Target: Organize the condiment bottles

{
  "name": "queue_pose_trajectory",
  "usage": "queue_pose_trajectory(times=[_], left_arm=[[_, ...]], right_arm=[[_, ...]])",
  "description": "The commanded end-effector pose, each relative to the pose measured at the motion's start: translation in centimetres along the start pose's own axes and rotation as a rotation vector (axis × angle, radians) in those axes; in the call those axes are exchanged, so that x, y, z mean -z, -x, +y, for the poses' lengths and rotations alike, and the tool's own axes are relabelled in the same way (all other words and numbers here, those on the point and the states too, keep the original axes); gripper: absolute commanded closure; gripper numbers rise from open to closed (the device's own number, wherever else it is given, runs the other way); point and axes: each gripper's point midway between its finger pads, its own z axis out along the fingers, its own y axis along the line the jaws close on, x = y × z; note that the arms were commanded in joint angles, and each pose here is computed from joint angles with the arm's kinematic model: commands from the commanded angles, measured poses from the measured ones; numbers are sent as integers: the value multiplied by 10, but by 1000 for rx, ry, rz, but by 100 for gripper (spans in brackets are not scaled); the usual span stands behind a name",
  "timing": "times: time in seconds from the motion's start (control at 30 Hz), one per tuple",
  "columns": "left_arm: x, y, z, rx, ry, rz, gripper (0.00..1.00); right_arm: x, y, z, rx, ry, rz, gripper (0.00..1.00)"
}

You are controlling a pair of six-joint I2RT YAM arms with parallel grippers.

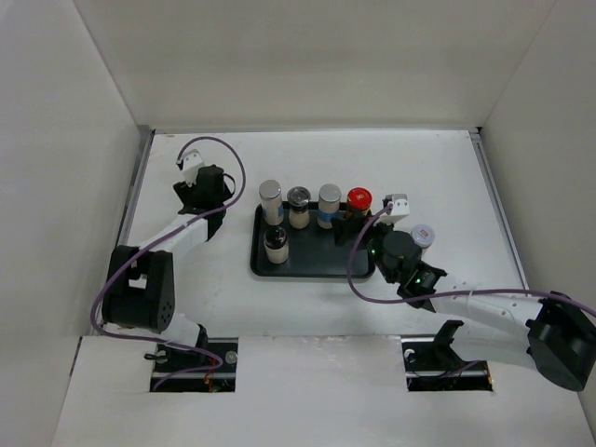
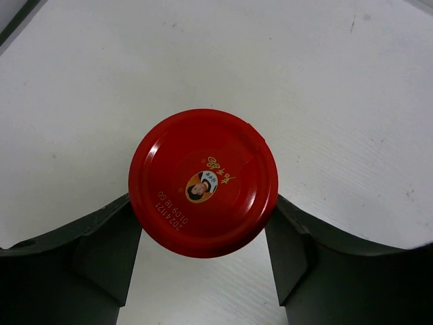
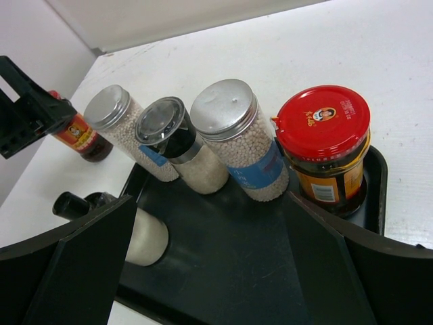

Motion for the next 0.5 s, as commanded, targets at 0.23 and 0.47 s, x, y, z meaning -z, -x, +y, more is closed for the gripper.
queue_pose_trajectory(times=[0.23, 0.47], left_arm=[[100, 108, -4, 138, -93, -356, 62], [177, 136, -32, 168, -275, -428, 63]], right_arm=[[-2, 23, 12, -27, 34, -69, 4], [2, 29, 11, -29, 32, -84, 4]])
